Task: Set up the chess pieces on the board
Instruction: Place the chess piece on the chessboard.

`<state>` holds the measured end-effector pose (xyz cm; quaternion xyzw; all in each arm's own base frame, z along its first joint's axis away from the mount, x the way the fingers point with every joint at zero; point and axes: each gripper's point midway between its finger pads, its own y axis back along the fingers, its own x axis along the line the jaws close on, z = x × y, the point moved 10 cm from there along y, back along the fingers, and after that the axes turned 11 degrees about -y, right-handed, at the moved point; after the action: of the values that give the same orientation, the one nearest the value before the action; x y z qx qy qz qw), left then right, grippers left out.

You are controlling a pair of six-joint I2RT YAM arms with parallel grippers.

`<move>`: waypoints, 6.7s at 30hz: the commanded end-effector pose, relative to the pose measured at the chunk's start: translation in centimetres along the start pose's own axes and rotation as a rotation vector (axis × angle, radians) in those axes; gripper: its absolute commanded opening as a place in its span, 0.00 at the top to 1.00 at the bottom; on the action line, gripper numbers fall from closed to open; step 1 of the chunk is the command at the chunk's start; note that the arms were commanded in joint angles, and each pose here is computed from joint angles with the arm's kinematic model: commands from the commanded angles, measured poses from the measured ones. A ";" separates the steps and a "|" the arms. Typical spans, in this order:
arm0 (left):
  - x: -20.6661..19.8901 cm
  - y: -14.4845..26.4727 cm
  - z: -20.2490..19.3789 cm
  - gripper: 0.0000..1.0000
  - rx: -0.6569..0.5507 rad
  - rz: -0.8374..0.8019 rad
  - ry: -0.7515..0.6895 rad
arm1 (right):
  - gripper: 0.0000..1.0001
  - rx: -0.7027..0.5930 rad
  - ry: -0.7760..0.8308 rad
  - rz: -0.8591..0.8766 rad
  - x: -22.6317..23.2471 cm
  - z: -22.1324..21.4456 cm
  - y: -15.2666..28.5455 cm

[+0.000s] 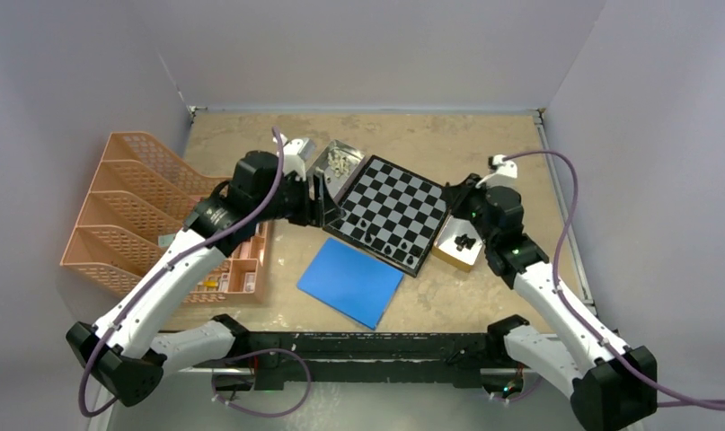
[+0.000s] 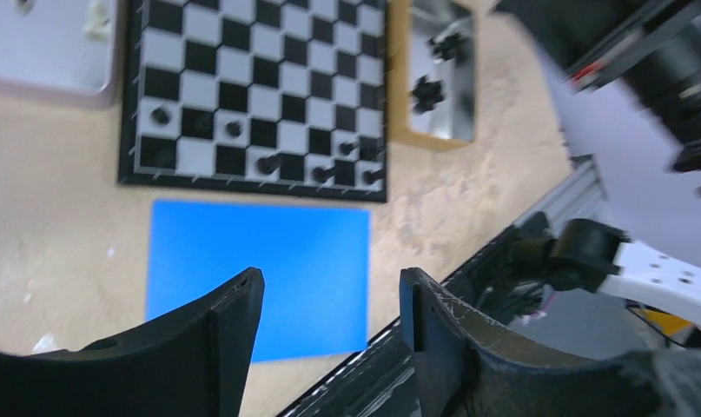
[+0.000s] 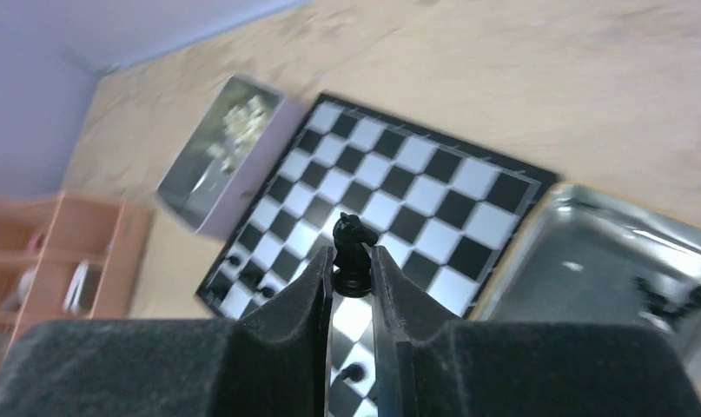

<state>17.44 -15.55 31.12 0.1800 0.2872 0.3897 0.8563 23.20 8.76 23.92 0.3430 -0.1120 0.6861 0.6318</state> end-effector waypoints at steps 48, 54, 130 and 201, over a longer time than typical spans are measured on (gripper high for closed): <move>-2.2 -5.4 3.4 0.81 0.176 -0.479 -0.013 | 0.86 -0.029 0.247 0.792 14.1 -7.6 6.2; -2.2 -5.3 3.0 1.00 0.192 -0.503 -0.020 | 0.83 -0.009 0.254 0.758 13.8 -8.0 5.8; 6.7 -19.1 -7.7 1.00 0.040 0.219 -0.317 | 0.01 0.055 0.086 0.516 6.8 -6.7 10.1; -0.5 -6.0 0.5 0.41 -0.142 0.145 -0.241 | 0.01 0.046 -0.039 0.144 6.9 -8.2 6.8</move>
<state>23.02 -20.93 24.86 0.2212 0.1408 0.4649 0.8457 12.99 17.65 22.30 0.3470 -0.0928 0.7832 0.5075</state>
